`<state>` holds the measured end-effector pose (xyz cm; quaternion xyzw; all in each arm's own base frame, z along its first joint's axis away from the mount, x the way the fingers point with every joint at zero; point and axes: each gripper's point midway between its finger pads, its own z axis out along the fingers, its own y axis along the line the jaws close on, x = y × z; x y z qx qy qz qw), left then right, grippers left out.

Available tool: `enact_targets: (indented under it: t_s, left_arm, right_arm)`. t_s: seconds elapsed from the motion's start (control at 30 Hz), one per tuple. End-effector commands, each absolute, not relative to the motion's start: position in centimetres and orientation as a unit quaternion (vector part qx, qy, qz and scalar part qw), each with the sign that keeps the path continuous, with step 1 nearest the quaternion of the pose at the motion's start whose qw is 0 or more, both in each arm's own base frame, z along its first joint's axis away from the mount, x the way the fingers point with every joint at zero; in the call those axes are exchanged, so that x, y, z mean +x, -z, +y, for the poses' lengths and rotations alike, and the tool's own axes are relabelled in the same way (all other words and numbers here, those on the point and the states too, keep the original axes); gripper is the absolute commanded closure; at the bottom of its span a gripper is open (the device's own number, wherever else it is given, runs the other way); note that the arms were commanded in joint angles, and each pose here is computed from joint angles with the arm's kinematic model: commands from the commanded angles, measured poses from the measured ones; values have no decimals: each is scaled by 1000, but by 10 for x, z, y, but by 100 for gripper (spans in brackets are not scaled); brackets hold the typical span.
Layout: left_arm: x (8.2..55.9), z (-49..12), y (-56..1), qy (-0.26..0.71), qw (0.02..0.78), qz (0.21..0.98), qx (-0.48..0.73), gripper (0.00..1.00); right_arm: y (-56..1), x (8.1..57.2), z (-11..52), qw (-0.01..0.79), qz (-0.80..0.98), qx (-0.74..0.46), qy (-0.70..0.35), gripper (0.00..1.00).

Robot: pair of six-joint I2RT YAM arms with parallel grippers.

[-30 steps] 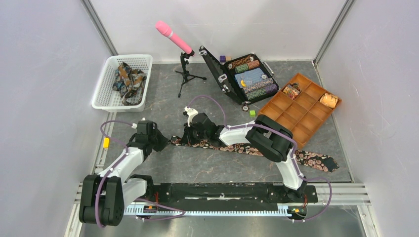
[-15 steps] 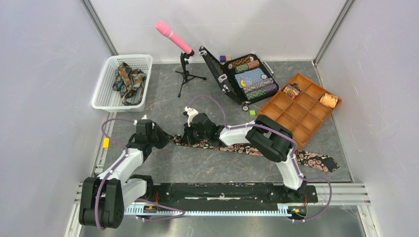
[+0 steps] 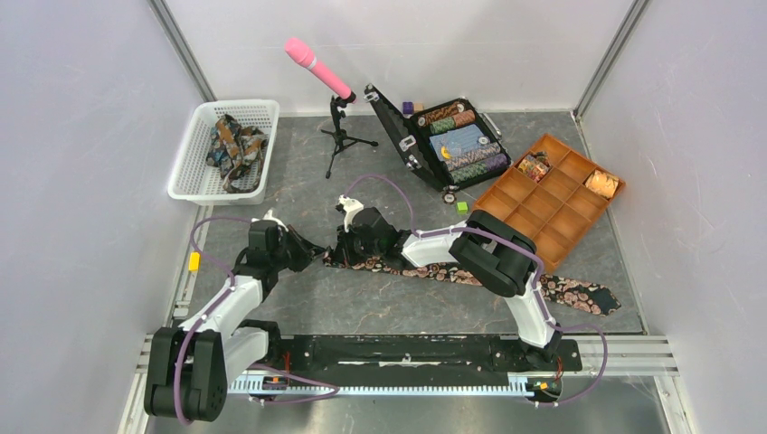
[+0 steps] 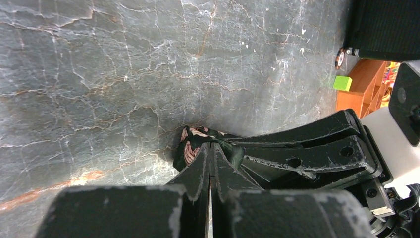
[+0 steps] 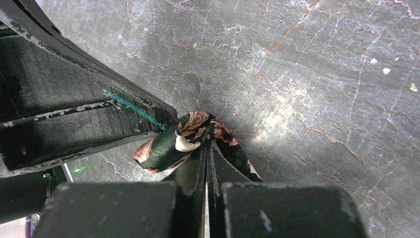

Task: Roll the ties
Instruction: Roll the tie at the center of the board.

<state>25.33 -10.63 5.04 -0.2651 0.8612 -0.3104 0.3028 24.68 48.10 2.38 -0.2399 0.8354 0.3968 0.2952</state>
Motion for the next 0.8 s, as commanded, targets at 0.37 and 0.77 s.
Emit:
enact_targets:
  t_s: [0.37,0.77]
  left_arm:
    - [248,-129,-60,363,303,849,-236,98]
    - [250,-127,-54,350,307,848,-253,98]
  right_arm:
    - [-12,246,478,290,842,-234,-391,100]
    - [-18,246,479,290,841,-231,-395,100]
